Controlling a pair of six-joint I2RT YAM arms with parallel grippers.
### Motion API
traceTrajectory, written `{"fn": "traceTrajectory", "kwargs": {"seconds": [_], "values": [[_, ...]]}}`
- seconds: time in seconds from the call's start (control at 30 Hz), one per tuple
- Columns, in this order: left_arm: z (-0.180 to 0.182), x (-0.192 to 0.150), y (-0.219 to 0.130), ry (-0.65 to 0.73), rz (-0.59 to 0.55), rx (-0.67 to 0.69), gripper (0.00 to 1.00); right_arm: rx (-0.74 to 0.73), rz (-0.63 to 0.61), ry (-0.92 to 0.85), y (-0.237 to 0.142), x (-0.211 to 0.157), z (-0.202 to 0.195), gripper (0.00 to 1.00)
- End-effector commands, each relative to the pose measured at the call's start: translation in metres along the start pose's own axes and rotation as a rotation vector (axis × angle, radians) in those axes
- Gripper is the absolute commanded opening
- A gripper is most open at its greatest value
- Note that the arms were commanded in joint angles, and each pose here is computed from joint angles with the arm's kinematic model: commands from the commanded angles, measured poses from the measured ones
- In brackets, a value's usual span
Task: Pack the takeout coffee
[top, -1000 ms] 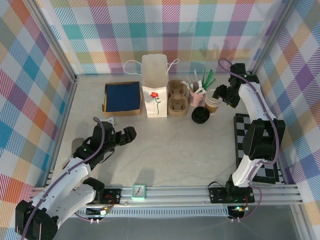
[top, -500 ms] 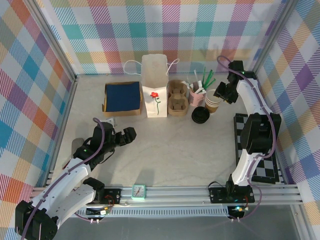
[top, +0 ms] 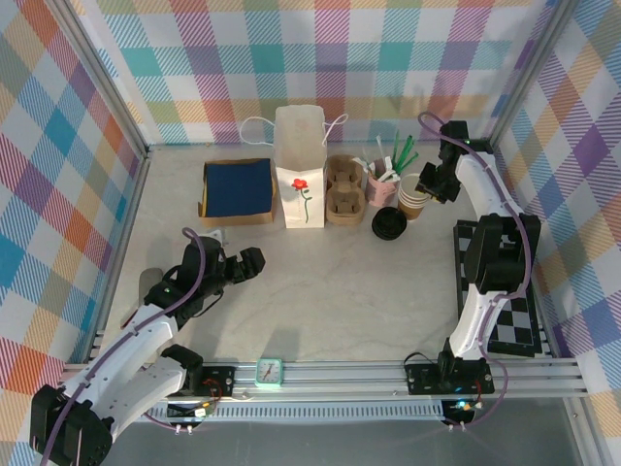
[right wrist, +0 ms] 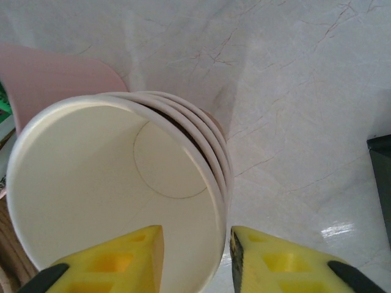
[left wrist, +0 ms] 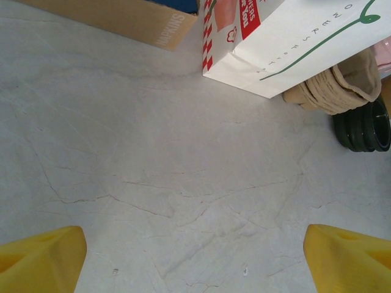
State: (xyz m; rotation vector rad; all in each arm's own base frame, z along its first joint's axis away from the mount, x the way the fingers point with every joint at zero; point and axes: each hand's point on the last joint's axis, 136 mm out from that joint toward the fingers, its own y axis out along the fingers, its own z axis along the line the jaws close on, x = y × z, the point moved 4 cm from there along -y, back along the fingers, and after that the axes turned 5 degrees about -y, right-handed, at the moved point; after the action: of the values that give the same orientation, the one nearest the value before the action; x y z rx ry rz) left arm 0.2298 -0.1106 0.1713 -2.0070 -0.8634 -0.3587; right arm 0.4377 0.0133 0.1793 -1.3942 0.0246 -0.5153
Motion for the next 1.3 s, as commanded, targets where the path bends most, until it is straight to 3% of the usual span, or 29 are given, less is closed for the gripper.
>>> {"fn": "traceTrajectory", "kwargs": {"seconds": [0.0, 0.63, 1.27], "values": [[-0.002, 0.001, 0.0, 0.005, -0.005, 0.003, 0.91, -0.004, -0.018, 0.009, -0.006, 0.007, 0.0, 0.3], [-0.007, 0.006, 0.006, 0.01, -0.003, 0.006, 0.91, -0.017, -0.017, 0.004, -0.012, 0.006, -0.002, 0.14], [-0.014, 0.011, 0.003, 0.02, -0.007, -0.009, 0.9, -0.027, -0.058, -0.003, -0.039, 0.012, -0.001, 0.1]]}}
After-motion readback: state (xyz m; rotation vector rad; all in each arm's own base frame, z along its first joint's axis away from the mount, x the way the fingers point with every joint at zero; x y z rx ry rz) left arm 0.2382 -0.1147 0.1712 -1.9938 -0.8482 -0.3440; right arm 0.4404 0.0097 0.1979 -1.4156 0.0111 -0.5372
